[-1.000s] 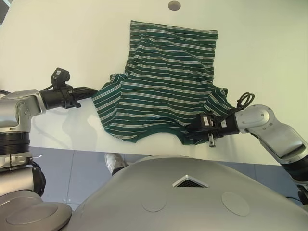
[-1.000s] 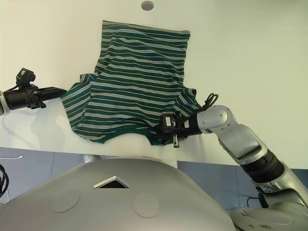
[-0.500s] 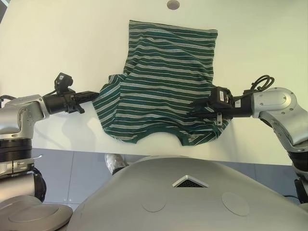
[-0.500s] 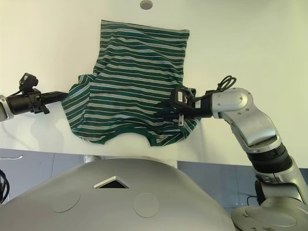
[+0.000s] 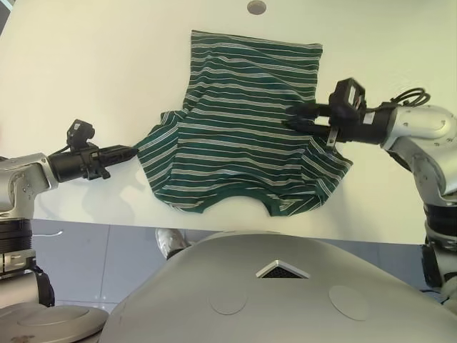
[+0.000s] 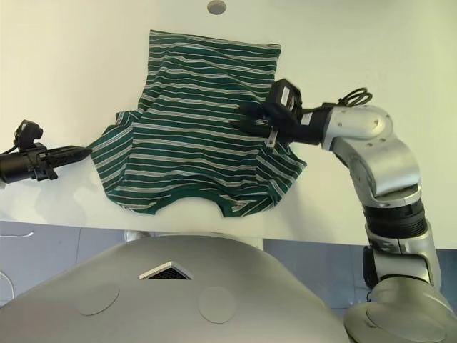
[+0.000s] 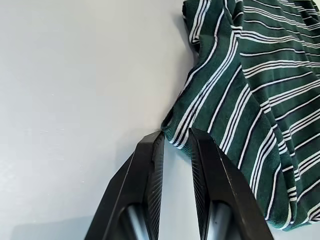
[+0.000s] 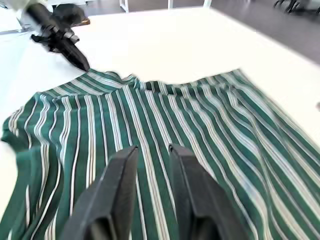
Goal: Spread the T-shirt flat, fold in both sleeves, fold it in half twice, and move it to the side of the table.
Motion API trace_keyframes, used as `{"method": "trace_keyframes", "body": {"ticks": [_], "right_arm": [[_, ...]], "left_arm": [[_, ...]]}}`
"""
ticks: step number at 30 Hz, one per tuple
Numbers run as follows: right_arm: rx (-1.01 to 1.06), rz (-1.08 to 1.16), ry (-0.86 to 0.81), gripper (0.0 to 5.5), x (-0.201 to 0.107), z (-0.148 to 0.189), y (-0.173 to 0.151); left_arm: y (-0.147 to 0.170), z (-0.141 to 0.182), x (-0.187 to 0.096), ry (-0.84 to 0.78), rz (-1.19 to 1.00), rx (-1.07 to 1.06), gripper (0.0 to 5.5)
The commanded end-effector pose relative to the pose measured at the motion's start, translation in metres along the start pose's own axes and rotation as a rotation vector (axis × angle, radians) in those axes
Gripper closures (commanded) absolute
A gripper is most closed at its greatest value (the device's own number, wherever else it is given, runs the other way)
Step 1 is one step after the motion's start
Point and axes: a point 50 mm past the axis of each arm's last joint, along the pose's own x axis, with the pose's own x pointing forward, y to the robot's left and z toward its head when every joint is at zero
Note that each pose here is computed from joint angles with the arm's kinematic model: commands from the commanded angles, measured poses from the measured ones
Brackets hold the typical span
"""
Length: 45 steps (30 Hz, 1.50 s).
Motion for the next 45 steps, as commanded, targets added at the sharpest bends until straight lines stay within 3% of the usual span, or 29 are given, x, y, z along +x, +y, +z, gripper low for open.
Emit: {"method": "trace_keyframes", "body": {"ticks": [1,6,11,15,18,20,24,26,29,36,45], "right_arm": [[0.019,-0.125,-0.026,4.31,0.000,0.003,-0.017],[0.026,-0.150,-0.019,4.31,-0.001,0.000,-0.021],[0.025,-0.119,0.022,4.31,0.002,-0.007,-0.016],[0.038,-0.119,0.049,4.31,0.004,-0.012,-0.017],[0.086,-0.164,0.087,4.31,0.002,-0.020,-0.020],[0.159,-0.233,0.096,3.88,-0.011,-0.025,-0.024],[0.271,-0.288,0.127,3.08,-0.048,-0.037,-0.017],[0.334,-0.288,0.219,2.65,-0.081,-0.053,-0.008],[0.447,-0.213,0.333,2.65,-0.110,-0.071,0.012],[0.615,-0.259,0.405,2.65,-0.106,-0.113,0.007],[0.646,-0.062,0.453,4.48,-0.105,-0.116,0.028]], "left_arm": [[-0.001,-0.016,0.014,0.042,-0.003,-0.070,5.37],[-0.018,0.002,0.008,0.000,-0.070,0.034,5.46],[-0.078,0.039,0.036,-0.013,-0.234,0.270,5.46],[-0.105,0.031,0.072,0.046,-0.301,0.345,5.46],[-0.107,0.015,0.093,0.130,-0.259,0.374,5.46],[-0.107,0.011,0.100,0.146,-0.242,0.382,4.99],[-0.110,0.002,0.099,0.134,-0.221,0.385,4.35],[-0.113,0.001,0.088,0.118,-0.221,0.404,4.31],[-0.117,0.010,0.067,0.108,-0.193,0.501,4.31],[-0.117,0.029,0.056,0.078,-0.163,0.576,4.31],[-0.111,0.038,0.057,0.036,-0.143,0.564,4.31]]}}
